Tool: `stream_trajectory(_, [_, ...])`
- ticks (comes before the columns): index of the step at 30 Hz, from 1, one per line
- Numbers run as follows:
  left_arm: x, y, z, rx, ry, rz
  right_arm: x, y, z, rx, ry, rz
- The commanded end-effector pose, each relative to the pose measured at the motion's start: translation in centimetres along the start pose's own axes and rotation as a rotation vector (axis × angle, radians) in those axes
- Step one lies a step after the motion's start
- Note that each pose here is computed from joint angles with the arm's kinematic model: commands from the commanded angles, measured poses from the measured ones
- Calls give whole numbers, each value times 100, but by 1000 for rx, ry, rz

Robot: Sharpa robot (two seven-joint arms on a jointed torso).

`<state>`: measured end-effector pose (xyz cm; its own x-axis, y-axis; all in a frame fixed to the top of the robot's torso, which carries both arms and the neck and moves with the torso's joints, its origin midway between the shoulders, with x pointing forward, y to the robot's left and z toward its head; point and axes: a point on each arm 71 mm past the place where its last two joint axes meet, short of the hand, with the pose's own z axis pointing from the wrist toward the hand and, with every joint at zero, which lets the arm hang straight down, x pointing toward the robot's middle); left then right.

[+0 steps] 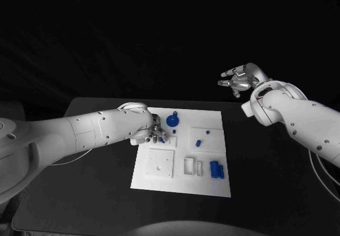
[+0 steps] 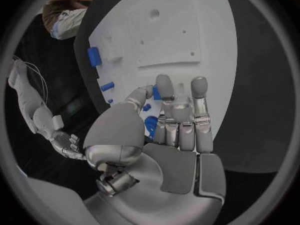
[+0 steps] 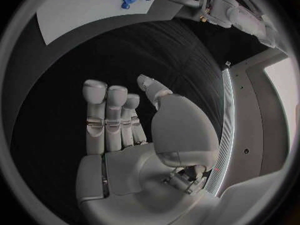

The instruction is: Assemble the parts on the task board

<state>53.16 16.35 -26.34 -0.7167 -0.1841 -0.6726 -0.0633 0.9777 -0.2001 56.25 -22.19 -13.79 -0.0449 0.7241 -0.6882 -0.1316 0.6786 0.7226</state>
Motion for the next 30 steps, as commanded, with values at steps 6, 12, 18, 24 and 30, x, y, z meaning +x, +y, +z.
stream_trajectory(6, [73, -31, 14, 12, 34, 16, 29, 1, -2, -3, 15, -3])
stream_trajectory(12, [87, -52, 9, 18, 42, 14, 40, -4, -2, -1, 17, -3])
stream_trajectory(18, [89, -52, 10, 16, 43, 11, 45, -3, -2, -1, 19, -3])
stream_trajectory(24, [79, -42, 14, 11, 37, 8, 43, -8, -3, 1, 19, -4])
stream_trajectory(30, [71, -41, 20, 4, 33, 10, 45, -7, -2, 0, 19, -4])
